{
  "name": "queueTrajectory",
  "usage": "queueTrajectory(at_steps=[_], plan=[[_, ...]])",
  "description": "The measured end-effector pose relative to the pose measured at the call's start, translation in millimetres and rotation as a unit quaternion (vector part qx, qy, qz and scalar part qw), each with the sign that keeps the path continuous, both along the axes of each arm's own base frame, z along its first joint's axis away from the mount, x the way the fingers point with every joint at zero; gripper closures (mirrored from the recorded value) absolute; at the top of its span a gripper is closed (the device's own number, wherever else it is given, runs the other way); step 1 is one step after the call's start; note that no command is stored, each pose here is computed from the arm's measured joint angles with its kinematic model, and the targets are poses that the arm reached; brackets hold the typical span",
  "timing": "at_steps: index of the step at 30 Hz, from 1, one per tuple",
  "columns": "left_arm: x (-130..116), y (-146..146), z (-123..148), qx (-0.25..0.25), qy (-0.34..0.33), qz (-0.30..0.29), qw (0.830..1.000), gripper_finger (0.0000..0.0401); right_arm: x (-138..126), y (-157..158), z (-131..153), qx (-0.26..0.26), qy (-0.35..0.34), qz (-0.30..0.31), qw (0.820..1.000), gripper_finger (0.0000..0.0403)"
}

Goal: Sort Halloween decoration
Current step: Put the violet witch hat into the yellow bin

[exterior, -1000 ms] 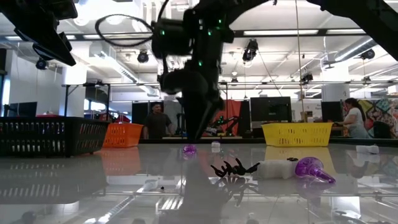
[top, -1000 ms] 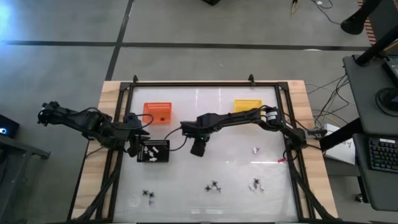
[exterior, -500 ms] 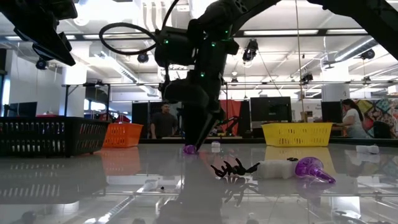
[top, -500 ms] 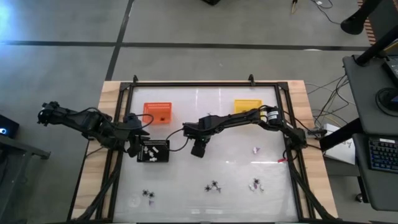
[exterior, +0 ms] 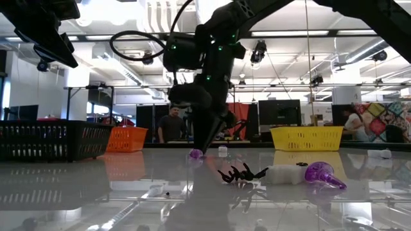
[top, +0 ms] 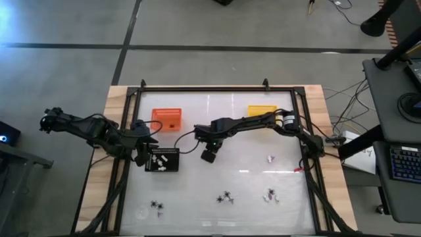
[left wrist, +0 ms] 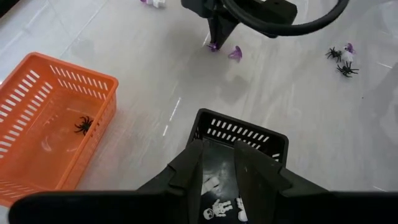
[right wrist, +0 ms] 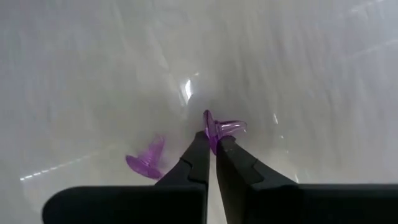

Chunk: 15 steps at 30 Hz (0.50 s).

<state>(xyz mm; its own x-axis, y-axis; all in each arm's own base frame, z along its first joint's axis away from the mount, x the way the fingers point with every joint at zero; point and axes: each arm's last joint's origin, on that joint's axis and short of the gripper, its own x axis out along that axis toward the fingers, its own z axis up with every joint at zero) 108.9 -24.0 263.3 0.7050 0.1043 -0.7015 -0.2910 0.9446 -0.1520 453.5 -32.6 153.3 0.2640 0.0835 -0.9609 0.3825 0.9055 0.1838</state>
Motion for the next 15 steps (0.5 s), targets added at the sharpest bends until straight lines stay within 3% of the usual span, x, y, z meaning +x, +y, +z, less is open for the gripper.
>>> queueTrajectory(at_steps=[7, 15], plan=[[0, 0, 0, 0.000, 0.001, 0.000, 1.000, 0.0326, -10, -5, 32, 0.000, -0.009, -0.034, 0.999, 0.0394], [-1, 0, -1, 0.000, 0.007, -0.002, 1.000, 0.0326, -38, -23, 66, -0.075, 0.036, -0.071, 0.994, 0.0394]])
